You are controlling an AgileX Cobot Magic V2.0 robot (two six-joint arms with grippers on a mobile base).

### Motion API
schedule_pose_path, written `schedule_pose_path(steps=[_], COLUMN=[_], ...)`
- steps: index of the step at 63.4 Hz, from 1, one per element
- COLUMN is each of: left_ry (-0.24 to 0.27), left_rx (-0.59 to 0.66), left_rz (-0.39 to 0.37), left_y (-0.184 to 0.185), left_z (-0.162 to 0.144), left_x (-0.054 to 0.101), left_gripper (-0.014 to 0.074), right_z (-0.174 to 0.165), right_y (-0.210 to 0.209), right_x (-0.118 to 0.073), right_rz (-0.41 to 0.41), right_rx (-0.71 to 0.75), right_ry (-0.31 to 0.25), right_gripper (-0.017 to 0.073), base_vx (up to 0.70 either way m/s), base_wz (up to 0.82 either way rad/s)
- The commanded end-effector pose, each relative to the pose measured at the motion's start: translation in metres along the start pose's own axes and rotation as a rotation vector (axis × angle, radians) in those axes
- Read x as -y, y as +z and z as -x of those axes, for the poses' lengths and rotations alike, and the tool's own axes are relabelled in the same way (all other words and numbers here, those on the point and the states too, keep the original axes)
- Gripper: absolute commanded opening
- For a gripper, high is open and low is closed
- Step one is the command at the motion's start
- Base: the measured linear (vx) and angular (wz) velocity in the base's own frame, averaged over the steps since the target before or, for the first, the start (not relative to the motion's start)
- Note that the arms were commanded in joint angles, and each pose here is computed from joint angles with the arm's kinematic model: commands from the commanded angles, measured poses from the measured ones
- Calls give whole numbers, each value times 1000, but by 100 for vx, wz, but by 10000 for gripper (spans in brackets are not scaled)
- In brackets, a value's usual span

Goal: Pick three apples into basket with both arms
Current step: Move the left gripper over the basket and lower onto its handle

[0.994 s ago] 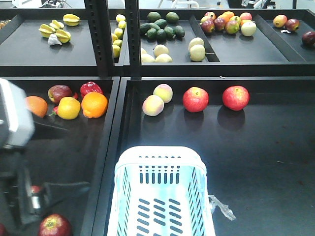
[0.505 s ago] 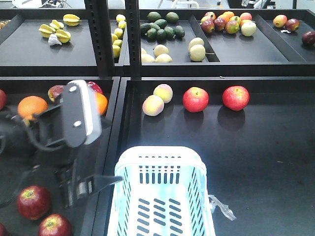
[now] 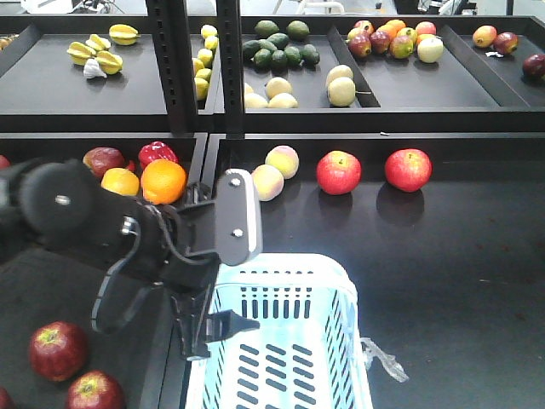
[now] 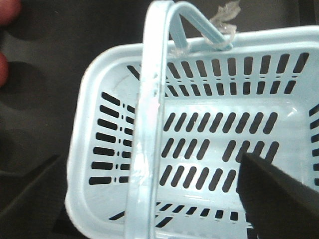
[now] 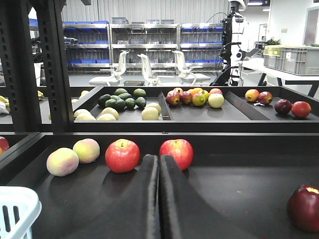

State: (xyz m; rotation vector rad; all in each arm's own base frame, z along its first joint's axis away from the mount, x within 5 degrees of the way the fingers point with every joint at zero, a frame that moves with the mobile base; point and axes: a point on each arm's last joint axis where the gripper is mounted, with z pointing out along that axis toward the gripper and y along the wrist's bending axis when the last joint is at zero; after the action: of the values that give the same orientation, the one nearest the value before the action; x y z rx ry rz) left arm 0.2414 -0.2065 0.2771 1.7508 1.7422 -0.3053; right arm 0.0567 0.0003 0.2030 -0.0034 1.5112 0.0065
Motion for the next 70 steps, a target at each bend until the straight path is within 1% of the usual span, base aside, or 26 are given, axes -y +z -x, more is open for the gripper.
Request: schedule_pose_path(steps=[1, 8, 20, 38, 45, 47, 54, 68, 69, 70], left_ry=[1, -4, -12, -24, -25, -25, -31, -30, -30, -30], left_rx=[47, 30, 18, -5, 2, 4, 10, 10, 10, 10], left_rz=[55, 43, 67, 51, 75, 83, 90, 91, 91, 91], left_y=[-5, 4, 17, 31, 31, 31, 31, 31, 31, 31], left_z=[12, 9, 5, 0, 0, 0, 1, 1, 1, 1], left_x=[-6, -8, -13, -15, -17, -18, -18, -18, -18, -18], left_gripper=[641, 629, 594, 573, 530, 508, 383, 11, -10, -9], right_z=[3, 3, 3, 3, 3, 3, 3, 3, 3, 3], right_y=[-1, -1, -1, -1, -1, -1, -1, -1, -1, -1], right_x=[0, 0, 0, 0, 0, 0, 0, 0, 0, 0], right_rz=[-1, -1, -1, -1, -1, -1, -1, -1, -1, -1], right_rx=[72, 72, 72, 72, 72, 72, 72, 72, 72, 72], right_ry=[0, 0, 0, 0, 0, 0, 0, 0, 0, 0], right_gripper=[-9, -9, -9, -9, -9, -9, -9, -9, -9, -9], base_vx=[0, 0, 0, 0, 0, 0, 0, 0, 0, 0], base_wz=[0, 0, 0, 0, 0, 0, 0, 0, 0, 0])
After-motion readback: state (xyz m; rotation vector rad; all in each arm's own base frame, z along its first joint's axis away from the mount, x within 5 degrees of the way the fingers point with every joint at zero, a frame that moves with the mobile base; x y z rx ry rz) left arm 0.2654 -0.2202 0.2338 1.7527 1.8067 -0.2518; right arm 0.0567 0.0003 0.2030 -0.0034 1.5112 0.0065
